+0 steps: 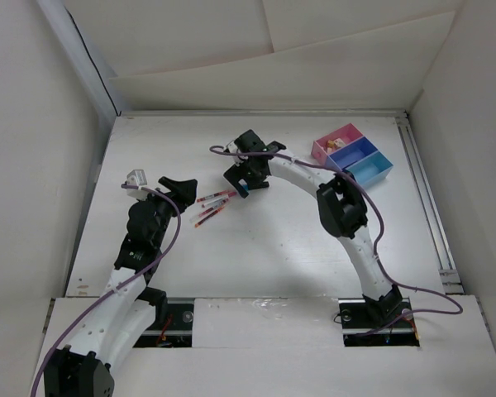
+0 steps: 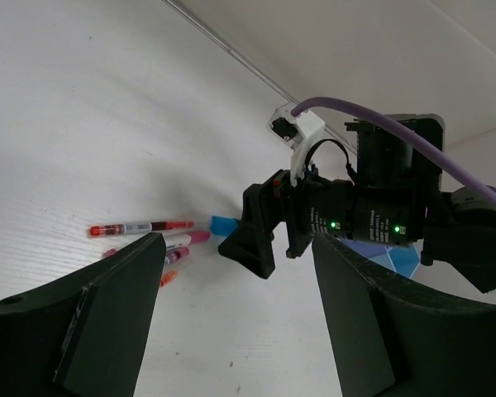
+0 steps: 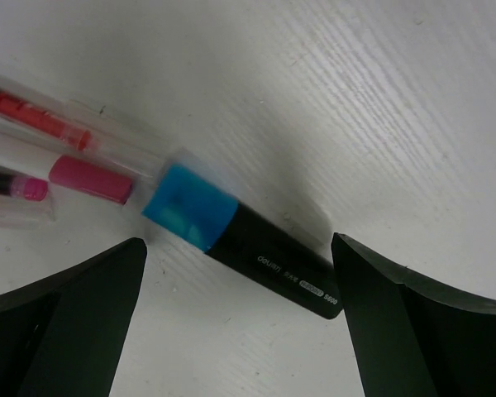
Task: Sort the stationery into containers
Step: Grab a piece of stationery with the right arm
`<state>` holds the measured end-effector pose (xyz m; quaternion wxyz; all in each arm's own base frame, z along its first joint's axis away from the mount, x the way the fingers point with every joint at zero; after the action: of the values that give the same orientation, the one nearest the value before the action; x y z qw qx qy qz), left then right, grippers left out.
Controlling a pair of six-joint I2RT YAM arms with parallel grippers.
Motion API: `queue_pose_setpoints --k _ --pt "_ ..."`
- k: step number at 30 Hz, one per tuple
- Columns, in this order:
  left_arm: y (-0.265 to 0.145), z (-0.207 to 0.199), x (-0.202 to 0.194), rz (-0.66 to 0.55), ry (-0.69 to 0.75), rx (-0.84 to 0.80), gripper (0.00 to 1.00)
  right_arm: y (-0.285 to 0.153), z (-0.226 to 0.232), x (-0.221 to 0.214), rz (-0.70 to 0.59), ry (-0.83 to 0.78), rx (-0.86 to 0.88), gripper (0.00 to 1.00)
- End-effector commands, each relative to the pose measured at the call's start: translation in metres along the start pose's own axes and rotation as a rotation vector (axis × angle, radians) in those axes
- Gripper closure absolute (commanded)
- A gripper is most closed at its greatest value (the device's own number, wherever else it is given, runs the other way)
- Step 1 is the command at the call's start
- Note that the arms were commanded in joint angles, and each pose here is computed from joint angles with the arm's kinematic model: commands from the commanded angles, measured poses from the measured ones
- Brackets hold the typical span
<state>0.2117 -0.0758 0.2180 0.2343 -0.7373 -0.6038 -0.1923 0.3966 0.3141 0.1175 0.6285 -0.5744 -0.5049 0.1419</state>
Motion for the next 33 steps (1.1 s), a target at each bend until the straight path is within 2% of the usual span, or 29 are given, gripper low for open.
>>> queue_pose_setpoints --k 1,6,8,13,20,23,24,27,31,33 --pt "0.0 -0.017 0.012 -0.045 0.008 -0.067 0.31 -0.018 -0.012 0.011 -0.102 -0.004 0.104 0.0" --pt "0.0 -0.017 0.012 -0.045 0.008 -0.067 0.31 -0.015 -0.016 -0.008 -0.078 0.042 0.248 0.08" --pt "0.0 -0.015 0.009 -0.037 0.008 -0.071 0.31 -0.02 -0.015 -0.008 -0.117 0.036 0.245 0.09" --pt "0.0 -0.015 0.008 -0.028 0.009 -0.077 0.31 -0.014 -0.011 -0.026 -0.086 0.097 0.192 0.12" --pt "-0.001 -0.017 0.009 -0.033 0.008 -0.085 0.31 -0.009 0.0 -0.033 -0.069 0.117 0.052 0.23" --pt "-0.001 -0.017 0.009 -0.033 0.008 -0.085 0.33 -0.006 0.007 -0.031 -0.063 0.138 -0.006 0.36" --pt "-0.001 -0.017 0.009 -0.033 0.008 -0.085 0.33 -0.002 0.008 -0.033 -0.073 0.152 -0.017 0.44" --pt "-0.001 -0.017 0.009 -0.033 0.008 -0.085 0.33 -0.003 0.014 -0.036 -0.094 0.154 -0.017 0.57" --pt "-0.002 -0.018 0.01 -0.031 0.008 -0.097 0.33 -0.009 0.017 -0.036 -0.111 0.166 -0.037 0.8" --pt "0.0 -0.017 0.009 -0.026 0.008 -0.09 0.33 -0.013 0.016 -0.035 -0.122 0.189 -0.051 0.87"
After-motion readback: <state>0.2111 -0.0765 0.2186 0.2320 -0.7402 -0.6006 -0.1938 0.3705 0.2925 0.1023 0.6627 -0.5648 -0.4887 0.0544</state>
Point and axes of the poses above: each gripper's point midway between its finger pads, its own y axis out along the fingers, its own z axis along the line the jaws close on, x = y × z, the point moved 9 cm from there along -y, back along the fingers, and after that the axes turned 10 degrees about -y, right-handed, at the moved point
